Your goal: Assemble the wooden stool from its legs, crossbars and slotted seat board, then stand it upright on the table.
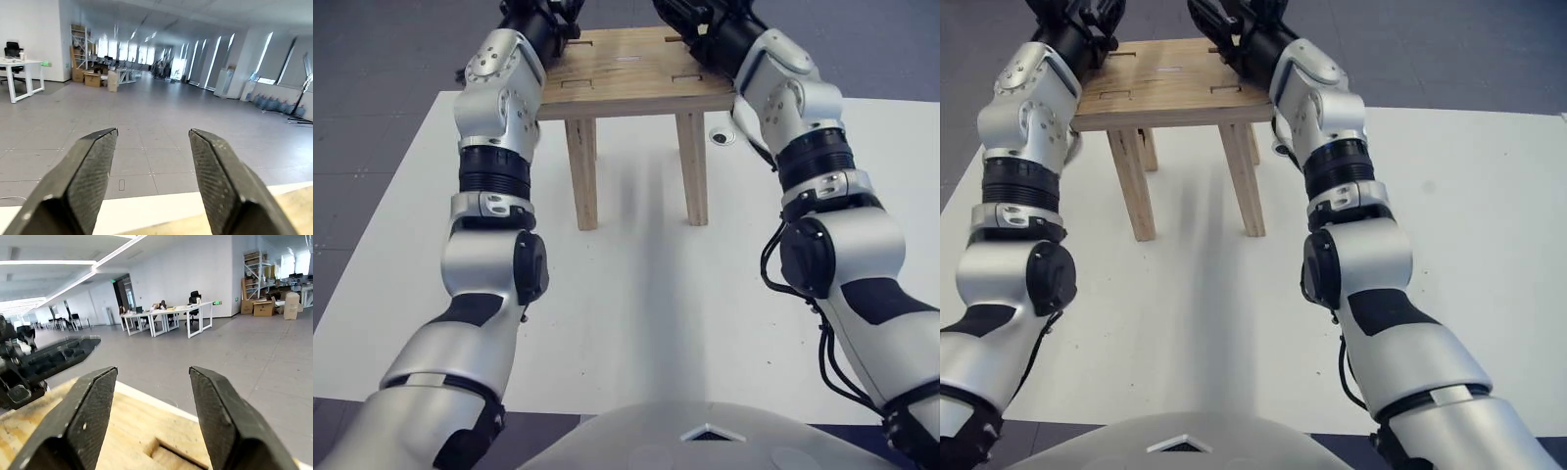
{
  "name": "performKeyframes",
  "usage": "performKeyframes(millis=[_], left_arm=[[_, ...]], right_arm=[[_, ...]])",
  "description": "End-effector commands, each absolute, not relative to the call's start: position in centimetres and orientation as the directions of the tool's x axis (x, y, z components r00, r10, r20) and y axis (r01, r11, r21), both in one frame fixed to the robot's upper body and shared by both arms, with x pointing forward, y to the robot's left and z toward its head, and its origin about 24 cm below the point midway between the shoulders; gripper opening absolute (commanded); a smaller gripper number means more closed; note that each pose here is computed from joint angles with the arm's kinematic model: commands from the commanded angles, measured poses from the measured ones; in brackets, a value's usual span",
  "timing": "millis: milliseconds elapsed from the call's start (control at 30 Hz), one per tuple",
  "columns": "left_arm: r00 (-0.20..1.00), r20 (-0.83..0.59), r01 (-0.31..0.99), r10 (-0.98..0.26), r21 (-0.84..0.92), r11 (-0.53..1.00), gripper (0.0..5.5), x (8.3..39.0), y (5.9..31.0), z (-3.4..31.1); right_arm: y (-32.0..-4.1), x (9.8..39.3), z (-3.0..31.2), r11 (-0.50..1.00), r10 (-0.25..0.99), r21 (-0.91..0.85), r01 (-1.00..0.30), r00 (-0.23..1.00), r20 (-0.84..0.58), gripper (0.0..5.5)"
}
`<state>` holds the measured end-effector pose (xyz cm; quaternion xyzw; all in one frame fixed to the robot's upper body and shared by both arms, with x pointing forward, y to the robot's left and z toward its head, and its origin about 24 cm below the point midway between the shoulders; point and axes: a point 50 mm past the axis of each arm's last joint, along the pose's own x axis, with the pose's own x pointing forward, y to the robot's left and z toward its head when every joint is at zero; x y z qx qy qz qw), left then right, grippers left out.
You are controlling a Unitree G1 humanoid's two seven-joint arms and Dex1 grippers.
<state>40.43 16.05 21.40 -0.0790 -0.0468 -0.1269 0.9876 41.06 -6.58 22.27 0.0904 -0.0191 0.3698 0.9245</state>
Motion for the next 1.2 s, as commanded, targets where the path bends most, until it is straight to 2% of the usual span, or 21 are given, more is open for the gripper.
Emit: performKeyframes(millis=[33,100,167,267,333,433,533,633,700,767,900,1000,1067,1200], left_arm=[[0.877,-0.381,0.167,-0.292,-0.328,0.93,2.7,34.7,15.5,7.5],[0.93,-0.246,0.195,-0.275,-0.304,0.932,2.7,36.7,16.2,12.0],[0.966,-0.048,0.235,-0.255,-0.256,0.938,2.7,37.9,16.9,17.1],[0.951,0.205,0.272,-0.232,-0.196,0.942,2.7,38.1,17.7,23.0],[0.915,0.35,0.276,-0.203,-0.173,0.946,2.7,37.4,18.4,25.6],[0.855,0.491,0.283,-0.169,-0.167,0.945,2.7,35.3,19.5,27.5],[0.867,0.482,0.208,-0.127,-0.119,0.971,2.7,33.2,20.9,26.2],[0.925,0.379,0.045,-0.011,-0.081,0.996,2.7,31.5,24.0,22.0],[0.955,0.288,-0.048,0.074,-0.096,0.994,2.7,29.8,25.6,18.6],[0.973,0.213,-0.073,0.085,-0.064,0.995,2.7,28.3,25.1,15.7],[0.99,0.139,0.004,-0.015,0.079,0.997,2.7,25.5,21.2,10.6],[0.993,0.114,-0.014,0.003,0.101,0.995,2.7,23.1,19.6,8.5],[0.995,0.093,-0.039,0.03,0.1,0.994,2.7,21.7,19.0,7.6],[0.995,0.093,-0.044,0.037,0.074,0.996,2.7,21.2,18.3,7.5]], right_arm=[[-8.5,39.4,12.6,0.728,0.68,0.353,-0.587,0.683,-0.265,2.7],[-8.4,39.7,15.0,0.704,0.698,0.355,-0.615,0.693,-0.183,2.7],[-8.3,39.7,17.2,0.698,0.696,0.326,-0.638,0.712,-0.097,2.7],[-9.0,39.3,21.8,0.705,0.632,0.307,-0.639,0.763,0.135,2.7],[-10.2,38.3,25.4,0.698,0.559,0.318,-0.641,0.766,0.318,2.7],[-12.6,36.1,27.5,0.795,0.452,0.213,-0.568,0.789,0.417,2.7],[-15.5,34.5,26.1,0.876,0.326,0.216,-0.432,0.859,0.395,2.7],[-20.0,32.3,21.0,0.965,0.123,0.192,-0.179,0.954,0.274,2.7],[-20.5,30.5,16.8,0.972,0.077,0.207,-0.113,0.982,0.175,2.7],[-19.7,29.0,13.3,0.975,0.085,0.2,-0.101,0.993,0.087,2.7],[-18.5,26.6,9.1,0.996,0.088,-0.002,-0.088,0.996,0.026,2.7],[-19.0,25.0,8.0,0.987,0.064,-0.15,-0.056,0.997,0.048,2.7],[-18.4,24.1,7.7,0.977,0.078,-0.201,-0.065,0.995,0.059,2.7],[-17.4,23.6,7.1,0.982,0.075,-0.174,-0.067,0.996,0.038,2.7]])
